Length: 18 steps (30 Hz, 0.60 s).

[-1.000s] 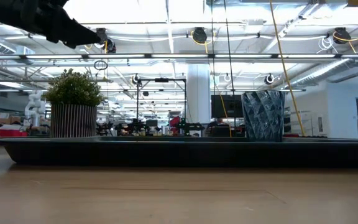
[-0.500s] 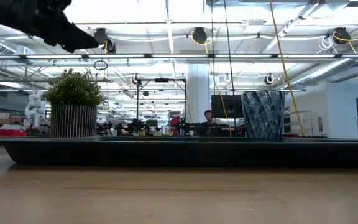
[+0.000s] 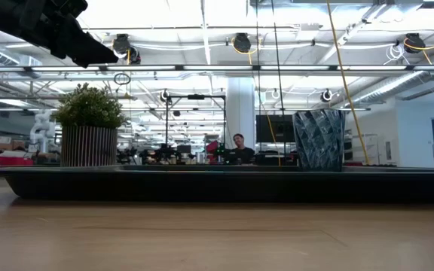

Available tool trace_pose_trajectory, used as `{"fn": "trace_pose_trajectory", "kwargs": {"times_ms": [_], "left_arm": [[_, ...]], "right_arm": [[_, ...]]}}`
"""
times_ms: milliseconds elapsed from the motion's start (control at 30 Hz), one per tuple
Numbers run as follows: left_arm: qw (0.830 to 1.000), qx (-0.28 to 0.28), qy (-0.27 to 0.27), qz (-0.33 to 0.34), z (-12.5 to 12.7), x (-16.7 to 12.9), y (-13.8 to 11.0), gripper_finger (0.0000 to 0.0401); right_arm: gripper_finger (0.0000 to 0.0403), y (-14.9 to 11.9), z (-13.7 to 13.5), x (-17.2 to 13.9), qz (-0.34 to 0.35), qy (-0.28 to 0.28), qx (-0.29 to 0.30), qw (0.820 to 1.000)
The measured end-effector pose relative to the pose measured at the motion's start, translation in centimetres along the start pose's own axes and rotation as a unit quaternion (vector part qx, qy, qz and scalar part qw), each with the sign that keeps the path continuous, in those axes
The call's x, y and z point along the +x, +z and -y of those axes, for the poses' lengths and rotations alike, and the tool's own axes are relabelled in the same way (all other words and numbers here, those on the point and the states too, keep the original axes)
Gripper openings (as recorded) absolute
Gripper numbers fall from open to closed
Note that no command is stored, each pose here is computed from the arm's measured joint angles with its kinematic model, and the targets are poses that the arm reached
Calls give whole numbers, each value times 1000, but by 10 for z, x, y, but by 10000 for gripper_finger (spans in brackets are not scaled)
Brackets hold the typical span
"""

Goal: Pick and place plate/cup/fork/spoon on tray
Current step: Put the blue spoon on the black tray

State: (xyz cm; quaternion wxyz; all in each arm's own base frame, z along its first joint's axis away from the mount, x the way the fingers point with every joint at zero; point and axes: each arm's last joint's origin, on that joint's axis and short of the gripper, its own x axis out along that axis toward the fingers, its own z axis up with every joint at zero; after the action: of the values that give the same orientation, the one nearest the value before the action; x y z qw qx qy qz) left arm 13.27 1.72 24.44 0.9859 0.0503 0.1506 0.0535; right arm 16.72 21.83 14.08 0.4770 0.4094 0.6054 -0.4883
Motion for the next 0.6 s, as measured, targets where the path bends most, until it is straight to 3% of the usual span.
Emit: {"fn": "trace_pose_trajectory", "kwargs": {"times_ms": [133, 300, 500, 600], "left_arm": [[1000, -4, 1, 0, 0, 0, 0, 136], [1000, -15, 0, -5, 0, 0, -1, 136], [999, -28, -2, -30, 1, 0, -6, 136], [999, -34, -2, -33, 1, 0, -6, 136]], "right_arm": [[91, -1, 0, 2, 2, -2, -8, 1000], [13, 0, 1, 0, 0, 4, -35, 999], [3, 3, 11, -14, -16, -3, -43, 999], [3, 5, 17, -30, -33, 24, -38, 998]]}}
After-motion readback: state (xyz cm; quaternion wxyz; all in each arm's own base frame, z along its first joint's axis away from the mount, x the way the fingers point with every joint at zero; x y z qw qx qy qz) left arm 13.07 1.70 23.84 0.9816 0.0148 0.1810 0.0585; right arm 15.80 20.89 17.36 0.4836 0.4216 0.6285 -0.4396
